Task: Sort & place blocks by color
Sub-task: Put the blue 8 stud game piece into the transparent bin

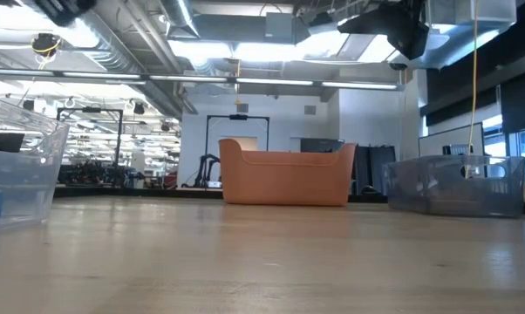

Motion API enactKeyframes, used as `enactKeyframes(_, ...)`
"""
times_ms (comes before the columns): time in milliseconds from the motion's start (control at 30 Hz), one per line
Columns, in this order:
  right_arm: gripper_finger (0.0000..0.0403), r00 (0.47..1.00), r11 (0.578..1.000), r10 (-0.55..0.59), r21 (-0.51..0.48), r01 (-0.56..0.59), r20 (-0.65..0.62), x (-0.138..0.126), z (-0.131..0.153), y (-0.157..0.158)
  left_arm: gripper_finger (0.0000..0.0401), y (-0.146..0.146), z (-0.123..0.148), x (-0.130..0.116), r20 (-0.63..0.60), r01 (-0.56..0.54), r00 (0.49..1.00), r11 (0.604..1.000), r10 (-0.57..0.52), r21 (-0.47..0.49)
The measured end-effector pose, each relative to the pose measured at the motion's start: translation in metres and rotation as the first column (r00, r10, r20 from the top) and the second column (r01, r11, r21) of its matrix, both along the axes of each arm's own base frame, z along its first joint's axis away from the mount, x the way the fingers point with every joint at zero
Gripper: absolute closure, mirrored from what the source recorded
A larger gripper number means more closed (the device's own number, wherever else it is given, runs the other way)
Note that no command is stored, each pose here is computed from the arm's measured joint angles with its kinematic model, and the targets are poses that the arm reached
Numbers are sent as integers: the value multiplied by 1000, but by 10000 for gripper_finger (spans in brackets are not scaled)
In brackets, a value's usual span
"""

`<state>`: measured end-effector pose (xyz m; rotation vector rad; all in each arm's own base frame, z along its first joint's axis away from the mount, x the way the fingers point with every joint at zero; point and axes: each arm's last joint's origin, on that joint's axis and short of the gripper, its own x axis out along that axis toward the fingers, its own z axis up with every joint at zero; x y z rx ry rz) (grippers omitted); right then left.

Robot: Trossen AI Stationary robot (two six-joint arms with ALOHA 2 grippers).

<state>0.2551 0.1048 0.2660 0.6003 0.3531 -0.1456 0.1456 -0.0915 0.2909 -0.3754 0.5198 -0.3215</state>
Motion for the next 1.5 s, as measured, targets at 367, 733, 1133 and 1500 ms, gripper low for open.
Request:
enactKeyframes(367, 115, 1000, 1000, 0, -2, 0, -2, 0, 0, 0, 273, -72, -5, 8, -277, 267, 932, 960, -234, 88)
enactKeyframes(733, 115, 1000, 1000, 0, -1, 0, -1, 0, 0, 0, 273, -108, -42, 11, -416, 353, 870, 923, -264, 153)
enactKeyframes(1133, 115, 1000, 1000, 0, -1, 0, -1, 0, 0, 0, 270, -103, -48, 9, -446, 396, 857, 882, -257, 254)
enactKeyframes(1500, 115, 1000, 1000, 1, -4, -1, -1, 0, 0, 0, 224, -95, -53, 7, -513, 407, 831, 864, -216, 295)
